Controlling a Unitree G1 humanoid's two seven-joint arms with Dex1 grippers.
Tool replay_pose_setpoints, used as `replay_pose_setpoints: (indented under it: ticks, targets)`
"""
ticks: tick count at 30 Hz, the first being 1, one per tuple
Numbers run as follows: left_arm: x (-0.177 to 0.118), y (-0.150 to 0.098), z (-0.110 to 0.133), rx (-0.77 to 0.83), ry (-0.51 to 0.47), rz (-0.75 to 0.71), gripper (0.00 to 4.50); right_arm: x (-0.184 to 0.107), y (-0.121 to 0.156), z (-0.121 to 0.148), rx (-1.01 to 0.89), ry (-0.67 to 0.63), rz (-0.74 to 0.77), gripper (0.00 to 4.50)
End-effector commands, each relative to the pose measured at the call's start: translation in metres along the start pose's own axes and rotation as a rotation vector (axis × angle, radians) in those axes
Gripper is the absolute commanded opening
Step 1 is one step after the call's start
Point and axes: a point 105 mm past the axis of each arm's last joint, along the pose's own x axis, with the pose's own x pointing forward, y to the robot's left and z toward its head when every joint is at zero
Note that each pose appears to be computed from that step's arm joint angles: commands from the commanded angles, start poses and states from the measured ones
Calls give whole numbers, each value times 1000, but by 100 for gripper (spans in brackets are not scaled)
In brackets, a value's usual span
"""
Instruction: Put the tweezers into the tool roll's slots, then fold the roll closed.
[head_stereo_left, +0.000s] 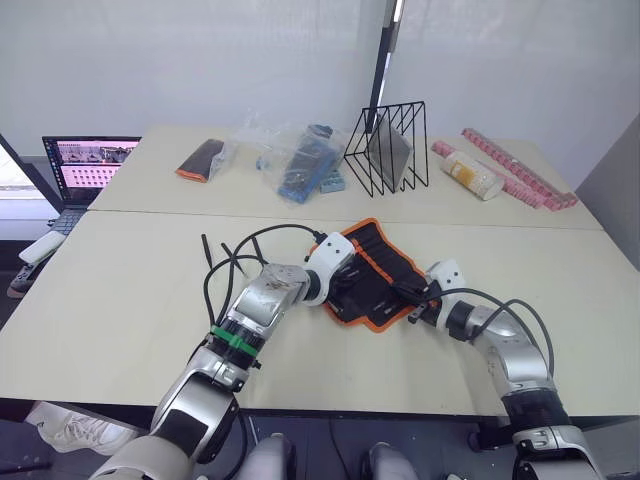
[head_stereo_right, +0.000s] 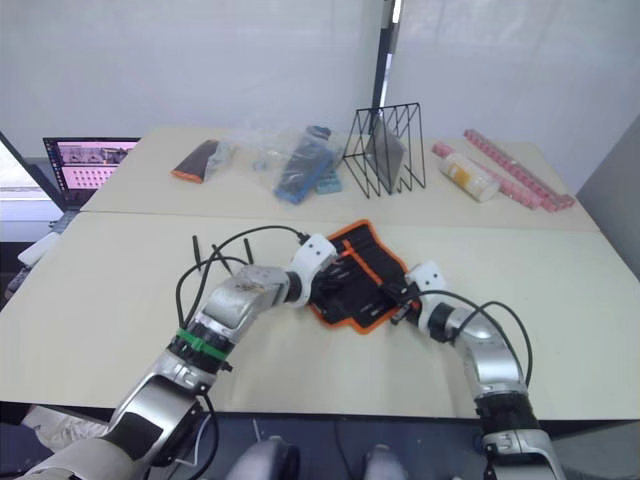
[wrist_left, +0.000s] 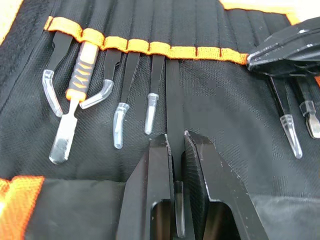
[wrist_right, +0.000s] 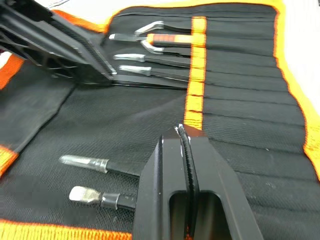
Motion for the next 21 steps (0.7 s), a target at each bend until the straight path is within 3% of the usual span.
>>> replay_pose_setpoints:
  ticks: [1, 13, 21]
  targets:
    - [7, -11, 13, 68, -22, -49, 3, -1, 9, -25, 43, 87, 17, 0]
    - [-10, -4, 1, 107, 53, -74, 3, -2, 10, -27, 47, 95, 16, 0]
    - [-2, 8, 7, 125, 29, -23, 3, -1, 11, -28, 45, 96, 22, 0]
